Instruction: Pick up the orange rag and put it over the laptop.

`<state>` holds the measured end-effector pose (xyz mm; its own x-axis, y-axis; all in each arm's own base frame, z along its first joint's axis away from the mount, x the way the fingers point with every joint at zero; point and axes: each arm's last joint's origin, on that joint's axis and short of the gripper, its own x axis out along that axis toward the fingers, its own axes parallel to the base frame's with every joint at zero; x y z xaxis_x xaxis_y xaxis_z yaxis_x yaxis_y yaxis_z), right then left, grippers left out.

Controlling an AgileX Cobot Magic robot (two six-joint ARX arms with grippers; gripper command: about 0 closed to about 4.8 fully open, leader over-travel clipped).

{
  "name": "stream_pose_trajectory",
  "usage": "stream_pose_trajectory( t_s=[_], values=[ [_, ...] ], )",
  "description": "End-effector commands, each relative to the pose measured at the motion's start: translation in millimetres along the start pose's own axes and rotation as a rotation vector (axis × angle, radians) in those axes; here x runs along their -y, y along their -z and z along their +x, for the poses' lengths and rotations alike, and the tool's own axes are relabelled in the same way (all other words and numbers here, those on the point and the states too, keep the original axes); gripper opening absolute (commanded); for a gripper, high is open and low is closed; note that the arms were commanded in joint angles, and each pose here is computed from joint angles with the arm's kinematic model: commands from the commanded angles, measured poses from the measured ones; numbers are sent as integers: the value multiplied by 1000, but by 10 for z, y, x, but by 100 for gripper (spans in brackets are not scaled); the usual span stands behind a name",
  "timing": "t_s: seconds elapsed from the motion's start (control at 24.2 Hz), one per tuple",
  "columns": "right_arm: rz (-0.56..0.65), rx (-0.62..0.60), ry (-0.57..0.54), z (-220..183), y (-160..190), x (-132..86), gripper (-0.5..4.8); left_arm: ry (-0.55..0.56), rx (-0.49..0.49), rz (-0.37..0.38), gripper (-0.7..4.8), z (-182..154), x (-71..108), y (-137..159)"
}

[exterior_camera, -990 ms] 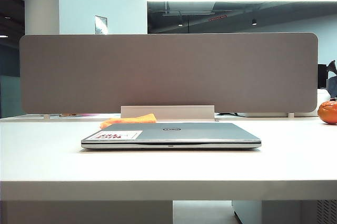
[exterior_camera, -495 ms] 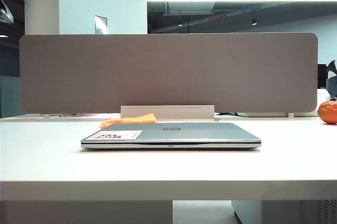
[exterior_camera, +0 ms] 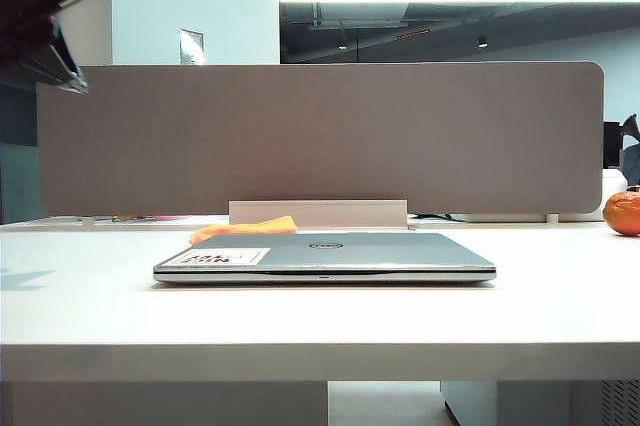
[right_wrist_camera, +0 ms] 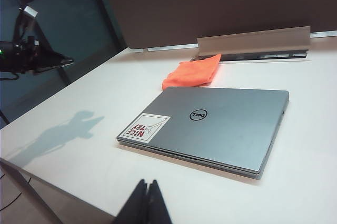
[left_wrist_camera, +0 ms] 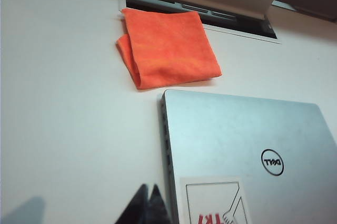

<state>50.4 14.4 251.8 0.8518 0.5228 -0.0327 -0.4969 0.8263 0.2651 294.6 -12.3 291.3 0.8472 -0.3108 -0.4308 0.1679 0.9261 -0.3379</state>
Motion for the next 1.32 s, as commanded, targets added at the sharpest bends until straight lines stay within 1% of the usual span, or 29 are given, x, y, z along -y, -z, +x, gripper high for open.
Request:
stream_pose_trajectory(
  t_s=[0.04, 0.25, 0.54, 0.66, 0.74, 0.78, 0.82, 0.91, 0.95, 0.99, 1.15, 1.24, 1.32],
  values=[
    [-4, 12, -5, -7, -21, -10, -5, 19, 20, -29, -5, 96, -1, -116],
    [-4, 11, -4, -6, -19, -9, -5, 19, 11, -31, -5, 434, -53, -322],
    [-4, 11, -4, -6, -19, -9, -5, 38, -1, -22, -5, 878, -56, -467],
    [-4, 11, -3, -6, -19, -9, -5, 48, -10, -15, -3, 1211, -59, -491],
    [-4, 12, -1, -6, -20, -8, -5, 50, -14, -39, 1, 1400, -86, -506],
    [-4, 12, -1, -6, -20, -8, -5, 52, -17, -47, 14, 1458, -85, -503],
    [-4, 12, -1, -6, -20, -8, -5, 54, -15, -53, 46, 1510, -96, -508],
    [-4, 12, -1, -6, -20, -8, -5, 57, -5, -72, 168, 1646, -129, -507],
    [-4, 12, 0, -6, -20, -8, -5, 61, 0, -80, 197, 1698, -135, -507],
    [-4, 13, 0, -6, -20, -8, -5, 62, 4, -90, 204, 1748, -149, -504],
    [-4, 12, 0, -6, -20, -8, -5, 68, -1, -93, 208, 2024, -210, -496],
    [-5, 12, 1, -6, -20, -7, -5, 72, -6, -117, 216, 2174, -249, -462],
    [-5, 13, 3, -6, -20, -7, -5, 76, -10, -117, 216, 2264, -248, -416]
  ],
)
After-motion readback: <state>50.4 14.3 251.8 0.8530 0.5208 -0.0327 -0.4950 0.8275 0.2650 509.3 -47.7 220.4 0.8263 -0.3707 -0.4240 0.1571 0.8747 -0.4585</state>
